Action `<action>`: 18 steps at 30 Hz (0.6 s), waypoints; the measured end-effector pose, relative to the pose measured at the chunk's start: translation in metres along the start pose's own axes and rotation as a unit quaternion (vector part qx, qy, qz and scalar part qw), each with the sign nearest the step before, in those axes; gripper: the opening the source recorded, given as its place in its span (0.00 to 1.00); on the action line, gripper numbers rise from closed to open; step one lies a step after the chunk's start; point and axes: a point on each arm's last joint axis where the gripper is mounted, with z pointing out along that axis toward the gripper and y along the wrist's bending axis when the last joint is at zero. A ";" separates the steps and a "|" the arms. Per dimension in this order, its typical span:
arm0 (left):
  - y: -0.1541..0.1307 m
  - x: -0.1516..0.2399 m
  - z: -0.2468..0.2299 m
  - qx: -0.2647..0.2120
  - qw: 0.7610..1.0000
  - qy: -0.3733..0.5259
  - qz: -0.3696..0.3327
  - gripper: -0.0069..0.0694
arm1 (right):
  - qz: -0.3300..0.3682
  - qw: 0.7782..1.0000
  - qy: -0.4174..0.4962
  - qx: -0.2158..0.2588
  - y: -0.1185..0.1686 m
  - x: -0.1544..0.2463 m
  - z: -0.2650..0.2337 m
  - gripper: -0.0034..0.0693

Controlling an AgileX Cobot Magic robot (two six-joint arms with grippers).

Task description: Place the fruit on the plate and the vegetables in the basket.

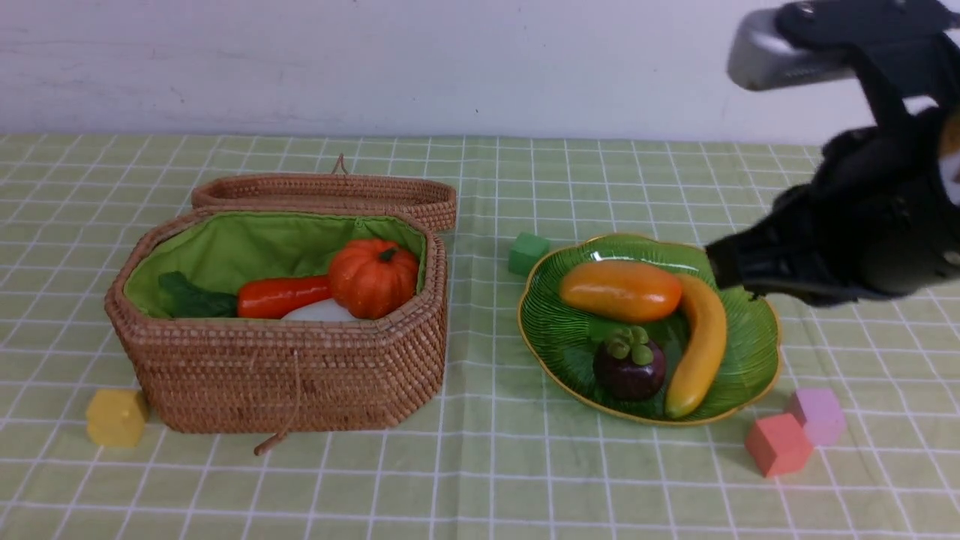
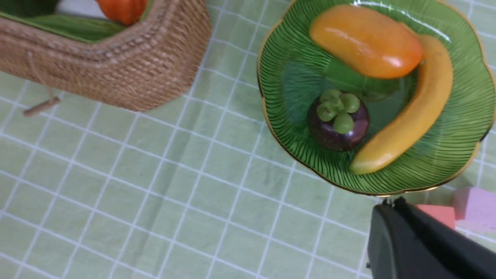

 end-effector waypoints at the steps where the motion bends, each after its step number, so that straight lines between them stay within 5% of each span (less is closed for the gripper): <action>1: 0.000 0.000 0.000 0.000 1.000 0.000 0.000 0.40 | 0.001 1.000 -0.009 -0.004 -0.002 0.006 -0.003 0.02; 10: 0.000 0.000 0.000 0.002 1.000 0.001 0.001 0.40 | 0.002 0.993 -0.119 -0.026 -0.024 0.063 -0.035 0.03; 18: -0.003 0.001 0.000 0.025 1.000 0.009 0.009 0.40 | 0.008 0.992 -0.123 -0.015 -0.037 0.087 -0.063 0.04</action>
